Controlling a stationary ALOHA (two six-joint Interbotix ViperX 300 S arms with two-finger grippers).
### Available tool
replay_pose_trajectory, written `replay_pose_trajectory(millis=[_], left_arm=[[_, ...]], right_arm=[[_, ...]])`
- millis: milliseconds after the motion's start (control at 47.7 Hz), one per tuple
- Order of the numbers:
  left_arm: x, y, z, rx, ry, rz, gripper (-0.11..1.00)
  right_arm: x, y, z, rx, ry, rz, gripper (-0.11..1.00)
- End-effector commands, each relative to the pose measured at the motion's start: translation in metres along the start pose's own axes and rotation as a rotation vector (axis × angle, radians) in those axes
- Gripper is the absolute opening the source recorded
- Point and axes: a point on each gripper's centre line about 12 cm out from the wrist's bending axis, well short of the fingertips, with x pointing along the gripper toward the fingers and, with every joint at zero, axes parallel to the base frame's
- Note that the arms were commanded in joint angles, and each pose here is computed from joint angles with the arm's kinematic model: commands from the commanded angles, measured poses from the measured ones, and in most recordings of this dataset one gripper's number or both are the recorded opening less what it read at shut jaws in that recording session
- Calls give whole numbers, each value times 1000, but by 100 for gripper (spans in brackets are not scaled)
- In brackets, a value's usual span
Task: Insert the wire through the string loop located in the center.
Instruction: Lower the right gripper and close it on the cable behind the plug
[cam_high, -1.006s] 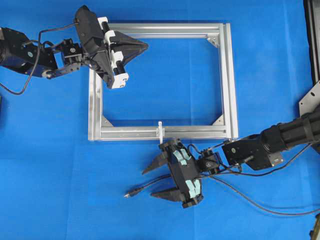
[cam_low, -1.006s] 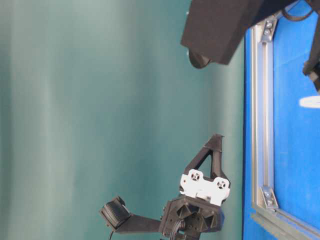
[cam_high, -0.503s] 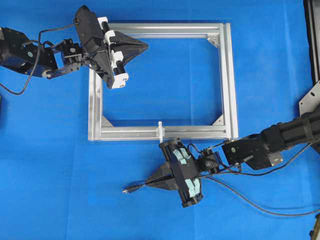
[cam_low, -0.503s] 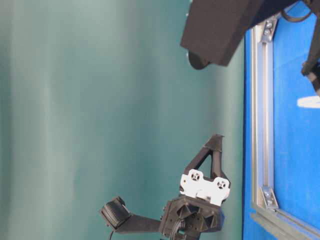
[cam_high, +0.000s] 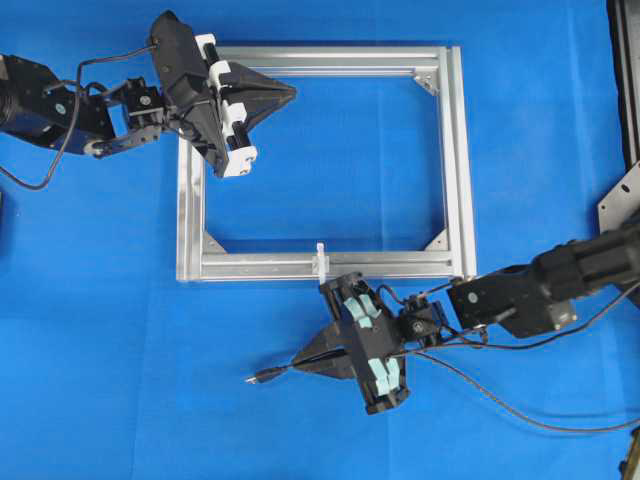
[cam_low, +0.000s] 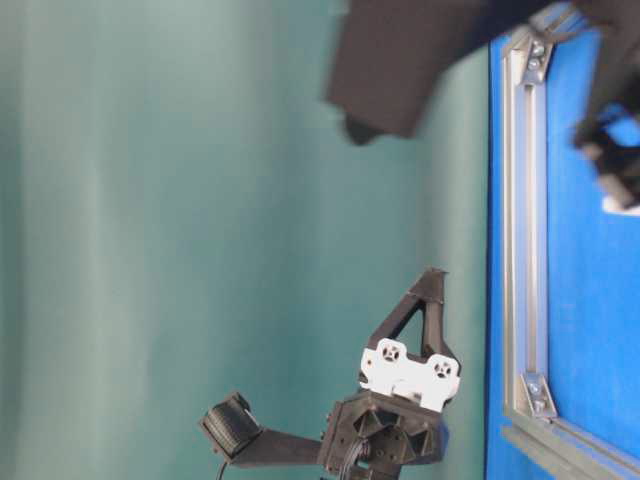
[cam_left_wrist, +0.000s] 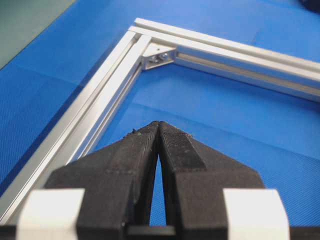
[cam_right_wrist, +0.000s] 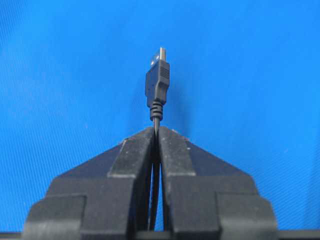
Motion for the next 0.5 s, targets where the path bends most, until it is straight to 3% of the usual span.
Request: replay_pose_trajectory(millis=[0, 272, 482], left_arm=[[0, -1, 15, -5, -44, -5, 0], [0, -1, 16, -10, -46, -3, 0], [0, -1, 15, -11, -46, -3, 0]], right_arm=[[-9, 4, 30, -3, -58, 5, -2], [-32, 11, 63, -21, -78, 10, -2], [-33, 14, 63, -26, -71, 16, -2]])
